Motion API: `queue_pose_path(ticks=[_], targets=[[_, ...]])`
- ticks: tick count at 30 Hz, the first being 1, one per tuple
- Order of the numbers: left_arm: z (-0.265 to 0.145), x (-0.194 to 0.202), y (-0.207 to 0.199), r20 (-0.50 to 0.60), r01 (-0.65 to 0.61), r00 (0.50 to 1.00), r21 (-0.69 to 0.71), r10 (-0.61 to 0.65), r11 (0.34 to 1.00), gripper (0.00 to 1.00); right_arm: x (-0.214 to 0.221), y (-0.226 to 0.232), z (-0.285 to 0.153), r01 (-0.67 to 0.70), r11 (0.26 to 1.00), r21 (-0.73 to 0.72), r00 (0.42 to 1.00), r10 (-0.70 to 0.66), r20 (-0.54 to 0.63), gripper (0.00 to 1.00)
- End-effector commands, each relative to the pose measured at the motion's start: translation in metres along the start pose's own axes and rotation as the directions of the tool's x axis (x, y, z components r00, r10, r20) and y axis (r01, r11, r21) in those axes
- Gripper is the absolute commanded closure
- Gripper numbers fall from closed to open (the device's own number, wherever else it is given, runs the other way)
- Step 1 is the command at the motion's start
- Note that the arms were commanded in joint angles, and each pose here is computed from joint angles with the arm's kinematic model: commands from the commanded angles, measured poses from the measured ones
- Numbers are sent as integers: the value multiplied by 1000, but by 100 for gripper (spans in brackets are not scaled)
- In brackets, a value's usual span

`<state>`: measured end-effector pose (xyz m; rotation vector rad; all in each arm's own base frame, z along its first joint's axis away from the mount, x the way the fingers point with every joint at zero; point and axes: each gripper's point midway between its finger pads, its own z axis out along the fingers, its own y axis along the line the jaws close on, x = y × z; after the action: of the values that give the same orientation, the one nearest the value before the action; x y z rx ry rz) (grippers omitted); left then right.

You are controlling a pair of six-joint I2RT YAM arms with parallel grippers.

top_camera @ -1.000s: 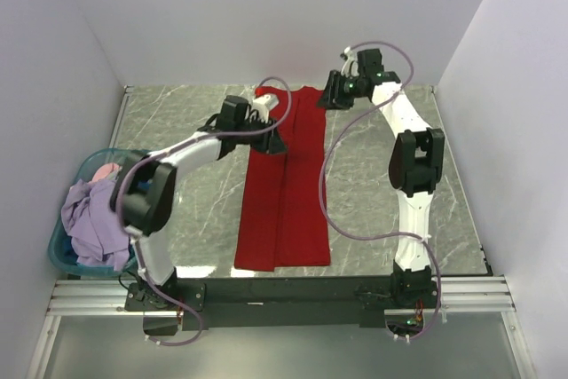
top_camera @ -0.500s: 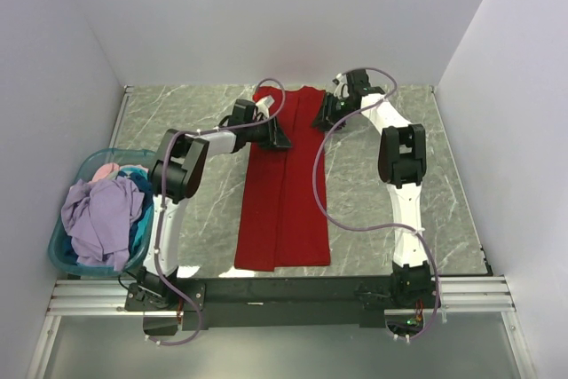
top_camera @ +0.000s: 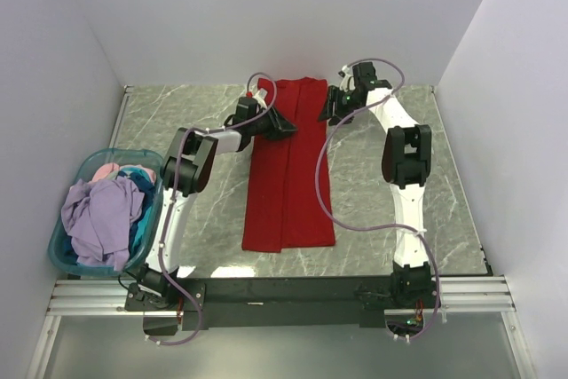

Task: Fold and stack the t-shirts
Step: Fold the tshirt

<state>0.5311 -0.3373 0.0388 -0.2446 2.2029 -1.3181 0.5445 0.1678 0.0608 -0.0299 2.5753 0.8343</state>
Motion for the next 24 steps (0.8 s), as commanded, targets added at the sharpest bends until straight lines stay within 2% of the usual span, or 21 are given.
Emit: queue_pose_path(ticks=[1,4,5,7,8,9,11,12,13,14,16,17,18,19,20,21,22,23,24], targets=[[8,-30,7,104,-22,994,-29,25,999,61,-26,28,-56,122,992,11,989,-123,86,39],[-3,-44,-31,115,-146,983,39,140,989,54,-21,38,-73,180,984,6,981,-180,69,35],[-8,-46,-42,118,-181,978,54,174,982,49,-22,45,-87,205,979,4,975,-205,82,34],[-40,-64,-98,169,-368,922,97,350,925,41,-21,55,-112,285,958,20,953,-286,97,29],[-40,-60,-92,151,-357,928,87,342,930,38,-23,60,-121,295,955,27,948,-297,113,28],[-62,-73,-125,202,-465,875,94,441,880,36,-25,64,-132,333,942,43,933,-335,128,27],[-84,-72,-137,206,-533,835,71,511,843,22,-29,82,-165,392,917,69,900,-398,177,25],[-111,-82,-167,255,-624,765,65,592,779,18,-29,85,-178,428,899,97,880,-439,182,24],[-123,-79,-170,252,-653,740,52,623,755,16,-30,91,-189,451,885,113,864,-465,194,24],[-148,-80,-190,262,-720,676,35,689,693,9,-33,102,-212,478,867,140,836,-498,229,23],[-175,-76,-193,250,-765,625,12,739,643,2,-33,108,-234,521,831,196,795,-556,242,21],[-201,-74,-208,258,-807,570,-1,780,590,1,-33,119,-255,547,808,219,761,-588,272,19],[-217,-78,-210,266,-820,546,-23,794,572,1,-31,126,-264,596,772,222,718,-636,283,14],[-226,-76,-202,258,-819,538,-64,802,570,1,-25,126,-267,622,750,225,697,-661,276,13],[-253,-82,-220,310,-834,481,-128,820,537,1,-31,139,-289,645,715,271,633,-698,334,12],[-267,-95,-217,330,-808,455,-237,827,539,1,-32,140,-297,633,713,303,619,-701,355,10],[-275,-91,-210,324,-806,440,-269,838,527,0,-25,141,-306,635,701,324,601,-712,363,0],[-295,-87,-219,301,-859,325,-302,896,413,0,-18,144,-310,690,646,326,548,-761,347,0],[-299,-73,-217,258,-894,294,-268,921,360,1,-8,148,-309,727,616,303,526,-783,332,0]])
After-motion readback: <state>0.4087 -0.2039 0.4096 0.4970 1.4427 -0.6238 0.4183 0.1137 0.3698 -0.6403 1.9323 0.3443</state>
